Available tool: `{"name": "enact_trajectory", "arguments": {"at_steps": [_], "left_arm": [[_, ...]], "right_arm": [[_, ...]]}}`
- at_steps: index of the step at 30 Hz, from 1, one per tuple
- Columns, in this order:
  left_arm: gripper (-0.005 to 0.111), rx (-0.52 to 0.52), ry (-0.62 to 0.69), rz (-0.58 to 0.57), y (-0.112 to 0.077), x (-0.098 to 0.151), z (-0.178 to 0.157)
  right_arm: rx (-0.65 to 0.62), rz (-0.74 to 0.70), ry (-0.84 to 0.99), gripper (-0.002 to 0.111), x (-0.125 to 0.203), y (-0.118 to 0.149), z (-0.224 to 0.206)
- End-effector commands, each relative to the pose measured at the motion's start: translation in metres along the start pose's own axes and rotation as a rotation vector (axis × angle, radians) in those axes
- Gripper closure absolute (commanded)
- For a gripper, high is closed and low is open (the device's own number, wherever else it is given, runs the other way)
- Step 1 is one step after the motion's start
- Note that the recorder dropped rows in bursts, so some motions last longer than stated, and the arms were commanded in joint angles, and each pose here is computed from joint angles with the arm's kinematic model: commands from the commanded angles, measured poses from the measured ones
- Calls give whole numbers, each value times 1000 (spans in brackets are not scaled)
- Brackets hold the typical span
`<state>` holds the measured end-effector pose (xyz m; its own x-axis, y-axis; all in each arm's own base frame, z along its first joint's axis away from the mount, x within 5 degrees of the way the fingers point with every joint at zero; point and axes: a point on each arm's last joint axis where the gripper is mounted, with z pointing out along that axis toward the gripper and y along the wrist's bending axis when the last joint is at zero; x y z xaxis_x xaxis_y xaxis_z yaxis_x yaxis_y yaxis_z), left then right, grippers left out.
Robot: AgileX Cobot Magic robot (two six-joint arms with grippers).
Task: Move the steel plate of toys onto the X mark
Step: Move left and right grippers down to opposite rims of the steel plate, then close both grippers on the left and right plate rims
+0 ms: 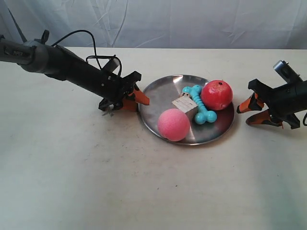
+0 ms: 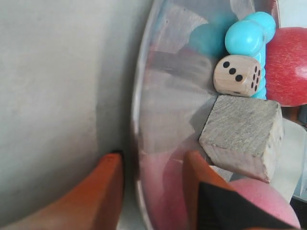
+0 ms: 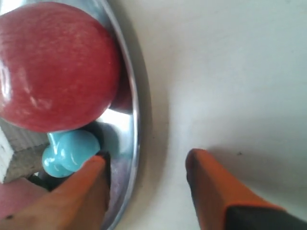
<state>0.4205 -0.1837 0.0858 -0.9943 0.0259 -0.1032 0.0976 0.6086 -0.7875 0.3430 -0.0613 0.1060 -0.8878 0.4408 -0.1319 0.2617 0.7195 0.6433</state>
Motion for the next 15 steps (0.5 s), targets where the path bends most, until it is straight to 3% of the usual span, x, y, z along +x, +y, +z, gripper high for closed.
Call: {"name": "enact_trajectory", "arguments": {"at_steps": [1, 15], "left_arm": [[67, -38, 11, 15, 7, 3, 8], [73, -51, -6, 37, 8, 1, 8]], "right_arm": [[11, 6, -4, 58, -2, -6, 4], [-18, 106, 39, 58, 4, -19, 34]]}}
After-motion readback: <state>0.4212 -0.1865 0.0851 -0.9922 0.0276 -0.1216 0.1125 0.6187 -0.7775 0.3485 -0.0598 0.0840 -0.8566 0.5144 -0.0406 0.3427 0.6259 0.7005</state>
